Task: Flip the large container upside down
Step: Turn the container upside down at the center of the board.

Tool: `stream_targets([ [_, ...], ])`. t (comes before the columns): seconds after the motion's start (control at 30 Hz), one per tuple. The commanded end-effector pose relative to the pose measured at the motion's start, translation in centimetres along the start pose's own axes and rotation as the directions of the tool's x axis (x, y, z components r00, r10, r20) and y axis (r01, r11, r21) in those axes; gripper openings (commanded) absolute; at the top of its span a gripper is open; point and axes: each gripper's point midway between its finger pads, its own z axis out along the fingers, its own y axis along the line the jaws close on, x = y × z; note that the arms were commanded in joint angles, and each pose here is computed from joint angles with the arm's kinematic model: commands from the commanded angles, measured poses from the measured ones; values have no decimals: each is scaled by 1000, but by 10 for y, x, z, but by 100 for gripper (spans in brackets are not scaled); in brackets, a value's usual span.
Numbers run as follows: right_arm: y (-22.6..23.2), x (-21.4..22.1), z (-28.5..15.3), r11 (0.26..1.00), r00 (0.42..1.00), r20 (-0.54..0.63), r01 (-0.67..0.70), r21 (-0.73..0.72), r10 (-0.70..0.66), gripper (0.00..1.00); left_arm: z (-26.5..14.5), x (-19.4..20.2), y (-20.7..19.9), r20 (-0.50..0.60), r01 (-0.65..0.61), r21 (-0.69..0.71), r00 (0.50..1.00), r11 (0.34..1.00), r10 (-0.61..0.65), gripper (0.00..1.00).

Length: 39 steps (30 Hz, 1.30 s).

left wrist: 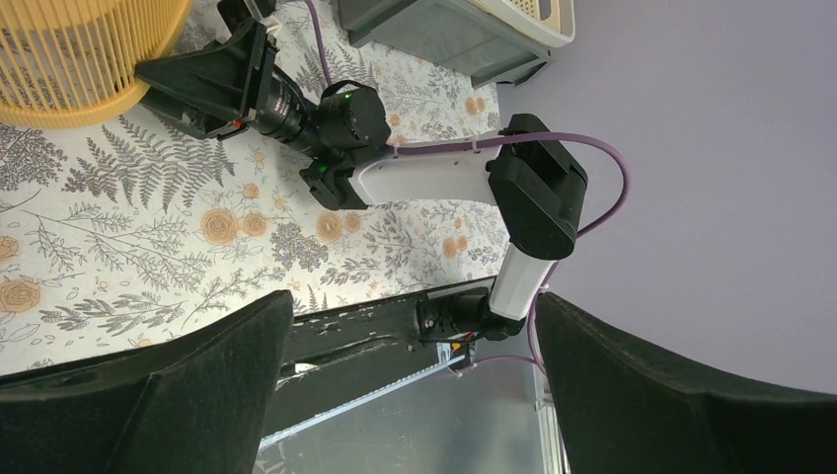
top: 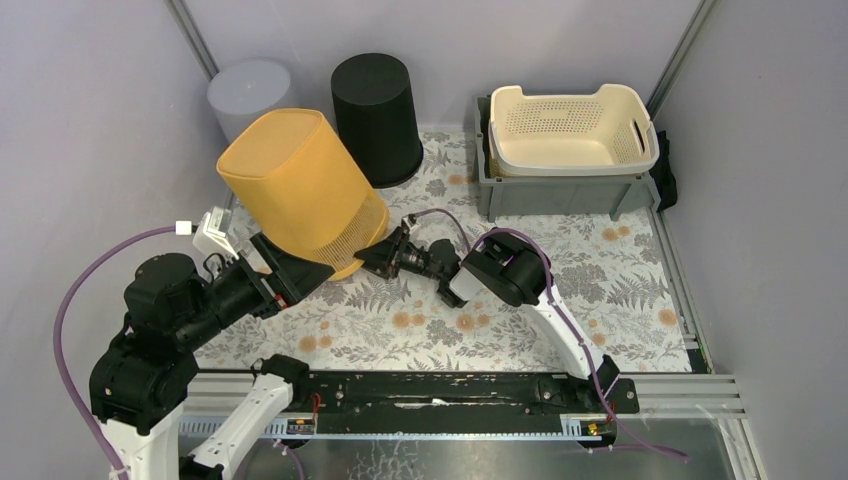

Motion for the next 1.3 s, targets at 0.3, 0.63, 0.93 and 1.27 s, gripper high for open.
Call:
stream_targets([
  [0.3,-7,-10,-11,991,998,58,4,133,-12,50,-1,-5,-10,26,-13,55,1000,998,11,100],
  [0.63,-23,-9,-17,970,998,56,-2,245,-12,55,1,-4,-10,23,-12,56,1000,998,11,100],
  [0.93,-46,-3,-34,899,999,34,4,437,-20,60,4,-4,-8,22,-8,56,1000,998,7,100],
  [1.27,-40,7,-49,867,999,-18,49,497,-46,61,7,-4,-8,16,-8,59,1000,998,7,100],
])
